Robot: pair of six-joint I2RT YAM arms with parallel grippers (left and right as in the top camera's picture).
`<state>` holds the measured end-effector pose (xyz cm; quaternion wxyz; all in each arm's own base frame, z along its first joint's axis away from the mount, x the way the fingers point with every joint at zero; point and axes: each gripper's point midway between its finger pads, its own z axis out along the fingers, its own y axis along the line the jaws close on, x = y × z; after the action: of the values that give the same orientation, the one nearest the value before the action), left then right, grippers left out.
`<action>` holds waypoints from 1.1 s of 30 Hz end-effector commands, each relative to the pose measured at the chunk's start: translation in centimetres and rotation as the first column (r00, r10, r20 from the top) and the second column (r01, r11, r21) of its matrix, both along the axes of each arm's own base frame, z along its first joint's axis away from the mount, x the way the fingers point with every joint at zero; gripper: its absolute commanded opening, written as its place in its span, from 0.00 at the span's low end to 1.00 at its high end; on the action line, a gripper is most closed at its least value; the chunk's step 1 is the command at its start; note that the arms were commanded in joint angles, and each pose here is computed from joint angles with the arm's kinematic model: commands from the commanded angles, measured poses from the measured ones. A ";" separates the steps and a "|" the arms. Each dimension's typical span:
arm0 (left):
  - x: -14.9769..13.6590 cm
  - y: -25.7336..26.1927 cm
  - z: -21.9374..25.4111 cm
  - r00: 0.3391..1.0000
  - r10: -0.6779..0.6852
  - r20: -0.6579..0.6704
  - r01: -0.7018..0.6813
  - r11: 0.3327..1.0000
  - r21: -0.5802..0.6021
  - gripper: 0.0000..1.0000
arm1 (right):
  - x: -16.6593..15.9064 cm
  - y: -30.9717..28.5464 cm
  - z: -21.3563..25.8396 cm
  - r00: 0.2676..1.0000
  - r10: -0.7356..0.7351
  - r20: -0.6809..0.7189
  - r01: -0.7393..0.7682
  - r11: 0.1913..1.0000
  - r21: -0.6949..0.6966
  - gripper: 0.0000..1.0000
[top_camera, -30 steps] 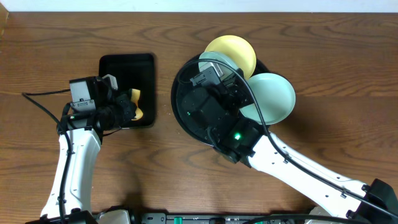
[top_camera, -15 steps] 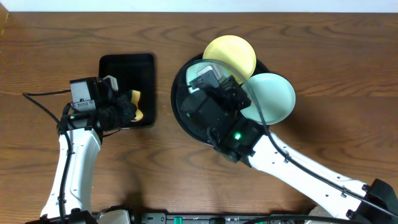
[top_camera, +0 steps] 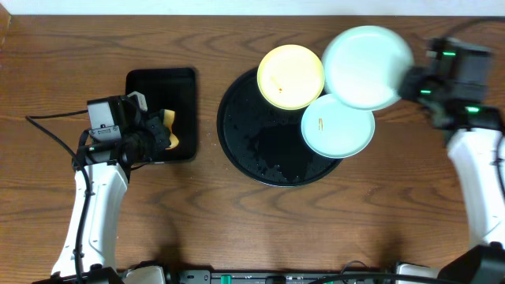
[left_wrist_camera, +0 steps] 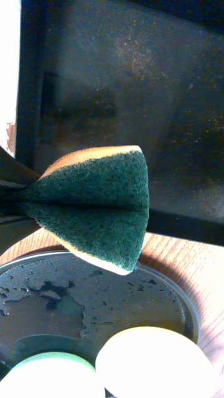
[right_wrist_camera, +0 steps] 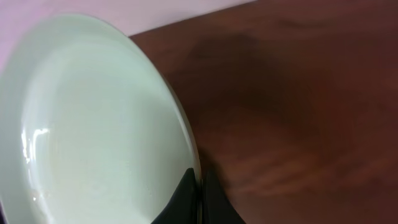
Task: Clean dirty plates on tray and stack at the side
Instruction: 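Carry the cleaned plate with the right gripper to the table's right side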
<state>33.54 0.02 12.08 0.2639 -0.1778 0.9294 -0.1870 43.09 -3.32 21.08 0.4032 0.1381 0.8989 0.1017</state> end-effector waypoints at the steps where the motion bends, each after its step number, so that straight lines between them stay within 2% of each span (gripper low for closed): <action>1: 0.5 0.3 0.7 1.000 -0.005 0.022 0.004 1.000 0.015 0.07 | -0.8 -5.9 -1.5 0.994 -0.104 -0.041 0.109 0.977 0.183 0.01; 4: 0.5 0.3 0.6 1.000 -0.005 0.021 0.004 1.000 0.015 0.07 | -1.5 -11.9 -5.4 0.966 -0.227 -0.121 0.247 0.950 0.191 0.01; 6: 0.5 0.3 0.7 1.000 -0.005 0.022 0.005 1.000 0.015 0.07 | -1.5 -13.7 -7.8 0.955 -0.253 -0.156 0.281 0.940 0.193 0.01; 8: 0.6 0.3 0.7 1.000 -0.006 0.026 0.005 1.000 0.017 0.07 | -1.3 -14.6 -10.9 0.950 -0.240 -0.201 0.277 0.943 0.185 0.01; 15: 1.0 0.4 1.0 0.999 -0.011 0.051 0.010 1.000 0.025 0.07 | -0.2 -14.8 -16.4 0.947 -0.197 -0.254 0.246 0.952 0.181 0.01; 16: 0.9 0.4 1.0 0.999 -0.011 0.048 0.010 1.000 0.025 0.08 | -0.3 -14.7 -16.8 0.945 -0.196 -0.262 0.248 0.951 0.183 0.08; 18: 0.9 0.4 0.9 0.999 -0.013 0.043 0.012 1.000 0.025 0.07 | -0.9 -14.5 -17.1 0.937 -0.192 -0.291 0.254 0.948 0.192 0.36; 21: 0.8 0.4 0.9 0.999 -0.024 0.045 0.022 0.999 0.033 0.07 | -1.8 -13.0 -15.2 0.950 -0.105 -0.295 0.186 0.948 0.260 0.50; 22: 0.8 0.4 0.9 0.999 -0.024 0.045 0.022 0.999 0.033 0.07 | -2.0 -12.6 -14.3 0.950 -0.090 -0.298 0.178 0.943 0.282 0.52; 26: 0.8 0.4 0.9 0.999 -0.024 0.045 0.022 0.999 0.033 0.08 | -3.0 -9.2 -9.3 0.961 0.091 -0.263 -0.005 0.950 0.311 0.61; 30: 0.6 0.3 0.7 0.999 -0.023 0.032 0.023 0.999 0.030 0.08 | -4.4 -3.1 -5.1 0.924 0.282 -0.258 -0.216 0.942 0.258 0.57; 33: 0.4 0.3 0.6 0.999 -0.023 0.022 0.023 0.999 0.028 0.08 | -5.2 0.0 -4.7 0.891 0.328 -0.315 -0.286 0.942 0.175 0.59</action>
<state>33.68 0.04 12.18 0.2695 -0.1657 0.9307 -0.1838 38.00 -6.57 15.47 0.2102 0.1179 0.9453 0.2196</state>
